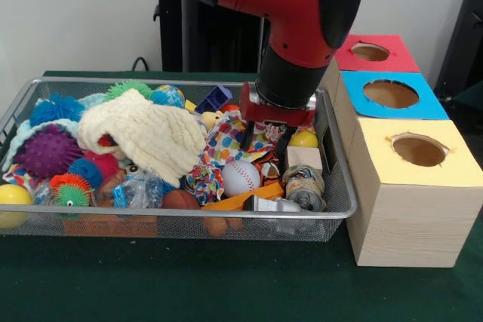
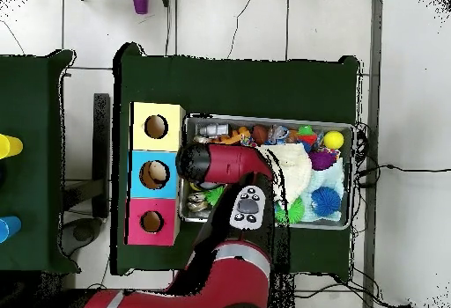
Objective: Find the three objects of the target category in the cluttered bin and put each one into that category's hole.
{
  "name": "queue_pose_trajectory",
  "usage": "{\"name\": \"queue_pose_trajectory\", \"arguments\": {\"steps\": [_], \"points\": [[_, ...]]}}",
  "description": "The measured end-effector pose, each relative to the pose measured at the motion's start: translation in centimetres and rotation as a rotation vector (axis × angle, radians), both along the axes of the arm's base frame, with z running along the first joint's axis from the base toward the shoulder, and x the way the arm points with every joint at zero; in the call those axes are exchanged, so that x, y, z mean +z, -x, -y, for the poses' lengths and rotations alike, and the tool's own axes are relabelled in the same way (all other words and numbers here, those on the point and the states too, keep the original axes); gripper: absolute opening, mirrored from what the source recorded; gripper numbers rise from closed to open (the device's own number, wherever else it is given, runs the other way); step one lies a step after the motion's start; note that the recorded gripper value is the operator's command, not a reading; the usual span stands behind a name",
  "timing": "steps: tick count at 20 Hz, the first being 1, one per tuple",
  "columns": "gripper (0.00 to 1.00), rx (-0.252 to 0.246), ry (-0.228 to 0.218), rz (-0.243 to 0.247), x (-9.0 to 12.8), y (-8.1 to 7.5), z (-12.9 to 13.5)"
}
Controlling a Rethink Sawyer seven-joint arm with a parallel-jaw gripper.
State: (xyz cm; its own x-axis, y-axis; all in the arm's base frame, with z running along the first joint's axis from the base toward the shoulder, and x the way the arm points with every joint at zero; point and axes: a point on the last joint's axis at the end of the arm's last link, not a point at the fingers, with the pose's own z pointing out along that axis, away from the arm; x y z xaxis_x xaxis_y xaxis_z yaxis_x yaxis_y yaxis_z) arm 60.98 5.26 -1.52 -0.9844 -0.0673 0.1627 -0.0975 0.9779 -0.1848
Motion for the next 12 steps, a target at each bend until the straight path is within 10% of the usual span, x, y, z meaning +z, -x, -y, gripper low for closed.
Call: {"name": "queue_pose_trajectory", "arguments": {"steps": [12], "points": [[1.00,-0.013,-0.001,-0.030,-3.4,1.4,0.1]]}}
